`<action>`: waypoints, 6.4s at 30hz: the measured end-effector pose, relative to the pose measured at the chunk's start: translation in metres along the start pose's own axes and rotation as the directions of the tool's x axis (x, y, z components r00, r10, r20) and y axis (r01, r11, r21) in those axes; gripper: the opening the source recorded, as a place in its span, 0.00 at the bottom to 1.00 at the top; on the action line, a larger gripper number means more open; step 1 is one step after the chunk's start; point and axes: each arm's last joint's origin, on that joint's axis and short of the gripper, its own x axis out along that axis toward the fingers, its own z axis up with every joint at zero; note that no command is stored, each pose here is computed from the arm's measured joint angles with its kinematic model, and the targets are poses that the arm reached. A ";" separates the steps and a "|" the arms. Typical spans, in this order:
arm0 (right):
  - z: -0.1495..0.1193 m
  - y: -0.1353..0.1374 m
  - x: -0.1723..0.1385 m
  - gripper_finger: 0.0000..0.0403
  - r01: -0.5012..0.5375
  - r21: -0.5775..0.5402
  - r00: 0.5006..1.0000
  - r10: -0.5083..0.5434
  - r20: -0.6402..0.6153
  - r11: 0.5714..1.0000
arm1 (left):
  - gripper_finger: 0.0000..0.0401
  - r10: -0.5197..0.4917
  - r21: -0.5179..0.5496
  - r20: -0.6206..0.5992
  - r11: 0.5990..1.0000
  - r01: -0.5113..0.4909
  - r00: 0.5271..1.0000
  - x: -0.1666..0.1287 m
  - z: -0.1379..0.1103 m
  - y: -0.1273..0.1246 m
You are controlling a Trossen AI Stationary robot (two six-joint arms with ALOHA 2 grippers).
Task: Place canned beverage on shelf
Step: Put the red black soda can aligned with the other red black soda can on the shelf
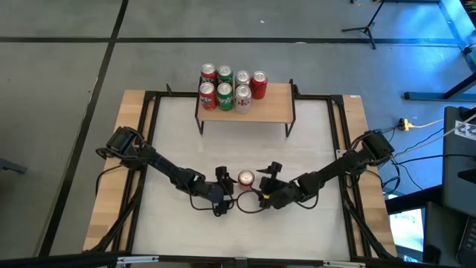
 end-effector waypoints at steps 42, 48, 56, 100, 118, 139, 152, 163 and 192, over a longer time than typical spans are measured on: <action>0.008 -0.005 -0.004 0.89 0.059 -0.102 0.996 -0.065 -0.054 0.993 | 0.80 0.002 -0.099 0.021 0.995 0.000 1.000 0.004 0.002 0.004; 0.019 -0.010 -0.013 0.89 0.074 -0.135 0.989 -0.090 -0.114 0.988 | 0.80 -0.073 -0.099 0.047 0.992 0.077 0.996 0.001 0.004 -0.004; 0.039 0.001 -0.035 0.89 0.027 -0.067 1.000 -0.027 -0.011 0.997 | 0.80 -0.093 -0.102 0.017 0.990 0.095 0.995 -0.008 0.002 -0.014; 0.052 0.000 0.016 0.89 0.028 0.079 0.982 -0.042 0.182 0.996 | 0.80 0.020 -0.108 0.008 0.994 -0.019 1.000 -0.012 0.003 -0.007; 0.042 0.005 0.024 0.78 0.035 0.030 0.987 -0.039 0.157 0.999 | 0.80 0.019 -0.109 0.008 0.994 -0.018 1.000 -0.012 0.003 -0.007; 0.105 -0.054 -0.063 0.75 0.130 -0.057 0.954 -0.110 0.278 0.990 | 0.80 -0.001 -0.106 0.018 0.994 0.003 1.000 -0.015 0.003 -0.014; 0.152 -0.166 -0.087 0.75 0.135 0.031 0.947 -0.138 0.290 0.990 | 0.80 -0.001 -0.102 0.021 0.995 0.003 1.000 -0.015 0.003 -0.014; 0.143 -0.249 -0.061 0.76 0.122 0.106 0.961 -0.144 0.236 0.987 | 0.80 0.000 -0.099 0.021 0.995 0.002 1.000 -0.015 0.003 -0.014; 0.125 -0.278 0.000 0.76 0.148 0.168 0.971 -0.176 0.162 0.975 | 0.80 0.001 -0.098 0.021 0.995 0.001 1.000 -0.015 0.003 -0.014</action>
